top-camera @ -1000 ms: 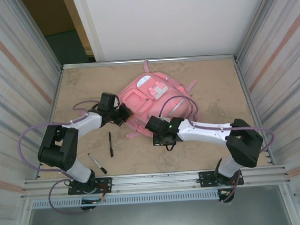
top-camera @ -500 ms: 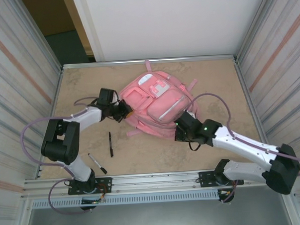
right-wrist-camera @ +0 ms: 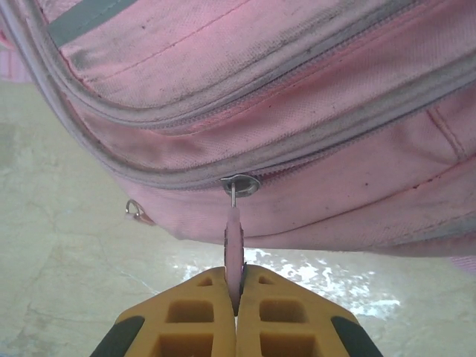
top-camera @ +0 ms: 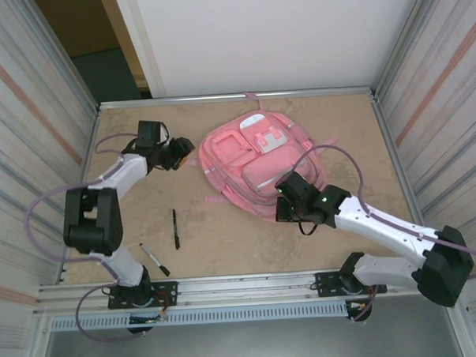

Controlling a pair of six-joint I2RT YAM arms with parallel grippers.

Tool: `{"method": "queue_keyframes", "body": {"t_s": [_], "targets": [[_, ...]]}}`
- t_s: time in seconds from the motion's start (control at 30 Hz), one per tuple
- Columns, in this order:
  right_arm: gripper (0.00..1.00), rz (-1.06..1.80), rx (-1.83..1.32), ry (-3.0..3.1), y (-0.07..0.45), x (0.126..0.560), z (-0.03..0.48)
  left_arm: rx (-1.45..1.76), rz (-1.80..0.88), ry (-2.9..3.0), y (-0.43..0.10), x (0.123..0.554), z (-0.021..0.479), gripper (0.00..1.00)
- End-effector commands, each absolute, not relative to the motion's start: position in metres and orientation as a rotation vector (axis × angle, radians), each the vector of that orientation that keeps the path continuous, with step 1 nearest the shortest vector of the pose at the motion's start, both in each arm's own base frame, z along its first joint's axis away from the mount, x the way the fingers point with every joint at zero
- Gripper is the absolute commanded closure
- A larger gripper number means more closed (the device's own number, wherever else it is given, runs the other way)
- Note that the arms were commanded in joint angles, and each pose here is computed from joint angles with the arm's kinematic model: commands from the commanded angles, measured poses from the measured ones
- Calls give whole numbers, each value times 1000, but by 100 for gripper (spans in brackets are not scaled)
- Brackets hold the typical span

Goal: Pack books, pencil case, and school supplies into a backpack

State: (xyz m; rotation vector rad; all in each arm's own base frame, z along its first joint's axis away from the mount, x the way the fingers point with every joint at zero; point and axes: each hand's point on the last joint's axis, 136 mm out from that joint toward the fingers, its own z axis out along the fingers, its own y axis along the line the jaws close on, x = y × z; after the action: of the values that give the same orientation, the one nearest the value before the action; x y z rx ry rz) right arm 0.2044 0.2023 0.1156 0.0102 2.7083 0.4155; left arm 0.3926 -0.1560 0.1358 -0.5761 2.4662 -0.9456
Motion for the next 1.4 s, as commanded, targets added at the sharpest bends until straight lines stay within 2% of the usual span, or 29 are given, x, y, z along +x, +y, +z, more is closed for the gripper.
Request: {"method": "queue_keyframes", "body": {"t_s": [0.0,0.17,0.33,0.53,0.8,0.9,0.97,1.07,1.2,1.37], "targets": [[100,512,-63,2634,234,222,133,-510,-923,2562,-181,341,123,48],[100,570,-94,2668,256,222,120,-518,-984,2604,-222,301,107,46],[100,676,-83,2661,274,217,112,-452,-976,2576,-258,300,116,44],[100,771,-101,2634,285,210,111,-477,-999,2601,-291,300,97,43],[100,774,-77,2611,275,206,110,-543,-911,2617,-297,296,66,47],[100,724,-90,2633,267,203,109,-575,-869,2602,-288,298,62,57],[100,661,-94,2648,256,201,103,-580,-851,2580,-279,303,65,74],[100,485,-70,2688,227,198,96,-600,-822,2546,-261,310,73,91],[100,226,34,2712,178,198,87,-582,-864,2533,-242,322,87,99],[100,94,248,2743,126,199,79,-575,-956,2551,-225,331,94,100]]}}
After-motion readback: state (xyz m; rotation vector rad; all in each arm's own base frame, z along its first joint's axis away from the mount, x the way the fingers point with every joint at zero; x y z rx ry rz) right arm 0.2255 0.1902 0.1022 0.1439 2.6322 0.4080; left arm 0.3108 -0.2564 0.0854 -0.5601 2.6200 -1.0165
